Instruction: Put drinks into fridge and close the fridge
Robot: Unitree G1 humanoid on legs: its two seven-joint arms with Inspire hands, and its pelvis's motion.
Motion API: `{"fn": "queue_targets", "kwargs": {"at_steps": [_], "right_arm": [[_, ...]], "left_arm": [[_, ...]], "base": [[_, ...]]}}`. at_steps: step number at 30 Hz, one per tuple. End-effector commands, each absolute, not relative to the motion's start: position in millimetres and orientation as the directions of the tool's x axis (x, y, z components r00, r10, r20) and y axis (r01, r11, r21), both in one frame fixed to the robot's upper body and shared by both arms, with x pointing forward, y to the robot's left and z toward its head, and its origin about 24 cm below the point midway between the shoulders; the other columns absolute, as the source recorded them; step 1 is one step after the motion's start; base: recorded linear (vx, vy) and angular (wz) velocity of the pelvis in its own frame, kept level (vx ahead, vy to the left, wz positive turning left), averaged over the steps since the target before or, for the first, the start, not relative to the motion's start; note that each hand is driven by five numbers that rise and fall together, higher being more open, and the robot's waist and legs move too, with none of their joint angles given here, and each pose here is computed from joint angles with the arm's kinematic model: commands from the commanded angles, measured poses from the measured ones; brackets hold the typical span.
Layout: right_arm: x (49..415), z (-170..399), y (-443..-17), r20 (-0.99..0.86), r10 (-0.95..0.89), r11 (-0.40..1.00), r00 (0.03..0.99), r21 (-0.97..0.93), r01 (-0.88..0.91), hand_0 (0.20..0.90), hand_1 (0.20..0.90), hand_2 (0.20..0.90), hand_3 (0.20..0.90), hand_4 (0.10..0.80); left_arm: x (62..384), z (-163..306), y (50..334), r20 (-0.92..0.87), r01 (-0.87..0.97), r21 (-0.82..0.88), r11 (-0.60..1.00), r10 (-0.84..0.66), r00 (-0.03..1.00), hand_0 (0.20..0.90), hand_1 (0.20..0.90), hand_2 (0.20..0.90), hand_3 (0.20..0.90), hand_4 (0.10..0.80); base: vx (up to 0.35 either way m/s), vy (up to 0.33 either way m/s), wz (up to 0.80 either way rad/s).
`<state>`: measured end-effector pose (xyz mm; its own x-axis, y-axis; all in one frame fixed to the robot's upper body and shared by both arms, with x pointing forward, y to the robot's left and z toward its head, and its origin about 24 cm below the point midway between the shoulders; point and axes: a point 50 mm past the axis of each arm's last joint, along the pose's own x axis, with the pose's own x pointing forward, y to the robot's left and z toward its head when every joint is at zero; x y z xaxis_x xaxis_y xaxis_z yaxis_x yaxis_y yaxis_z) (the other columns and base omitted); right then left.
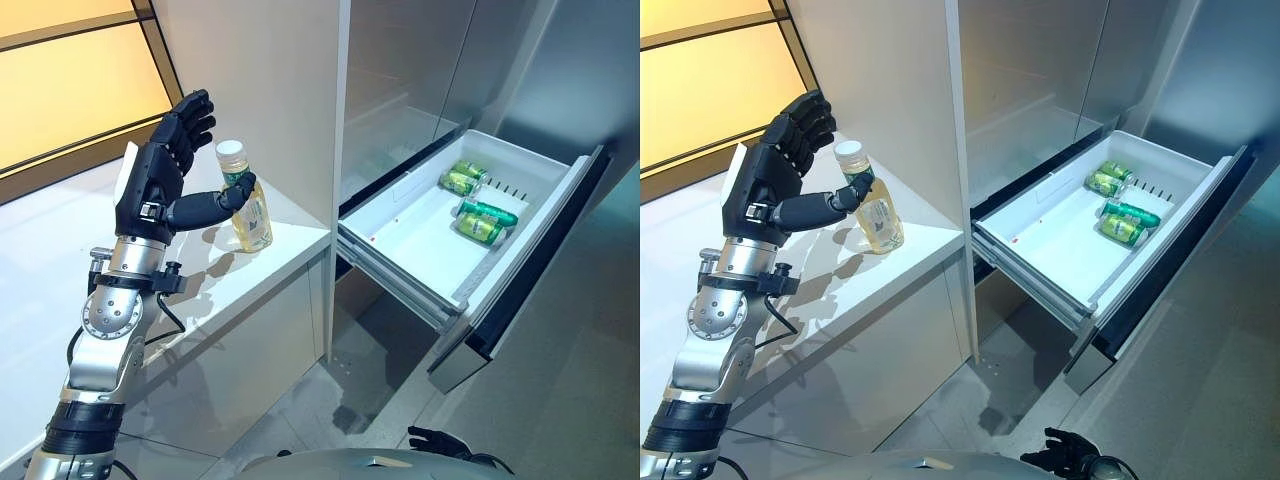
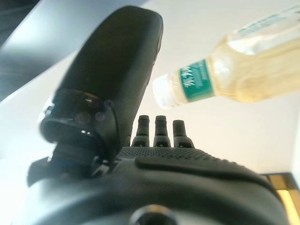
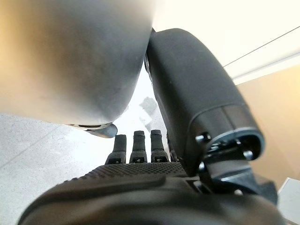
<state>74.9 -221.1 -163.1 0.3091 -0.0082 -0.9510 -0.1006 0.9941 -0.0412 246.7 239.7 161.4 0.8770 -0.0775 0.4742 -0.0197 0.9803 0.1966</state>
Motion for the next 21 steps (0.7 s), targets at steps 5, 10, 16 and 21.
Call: {"fn": "queue_targets", "kwargs": {"at_steps": [5, 10, 16, 21], "right_arm": [[88, -162, -205, -0.938, 0.046, 0.995, 0.342, 0.01, -0.104, 0.9, 0.9, 0.9, 0.9, 0.8], [89, -162, -204, -0.94, 0.044, 0.995, 0.338, 0.01, -0.102, 0.9, 0.9, 0.9, 0.9, 0.8], [90, -162, -204, -0.94, 0.042, 0.995, 0.337, 0.008, -0.1, 0.9, 0.9, 0.9, 0.9, 0.8], [90, -162, -204, -0.941, 0.041, 0.995, 0.335, 0.009, -0.098, 0.9, 0.9, 0.9, 0.9, 0.8]], "left_arm": [[248, 201, 251, 0.619, -0.134, 0.202, 0.97, -0.02, 0.785, 0.9, 0.9, 0.9, 0.9, 0.8], [251, 194, 250, 0.573, -0.124, 0.208, 0.97, -0.018, 0.819, 0.9, 0.9, 0.9, 0.9, 0.8], [254, 193, 247, 0.541, -0.082, 0.21, 0.974, -0.045, 0.84, 0.9, 0.9, 0.9, 0.9, 0.8], [256, 188, 247, 0.509, -0.064, 0.208, 0.976, -0.053, 0.859, 0.9, 0.9, 0.9, 0.9, 0.8]], "base": [[0.0, 0.0, 0.0], [0.0, 0.0, 0.0], [0.0, 0.0, 0.0], [0.0, 0.0, 0.0]]}}
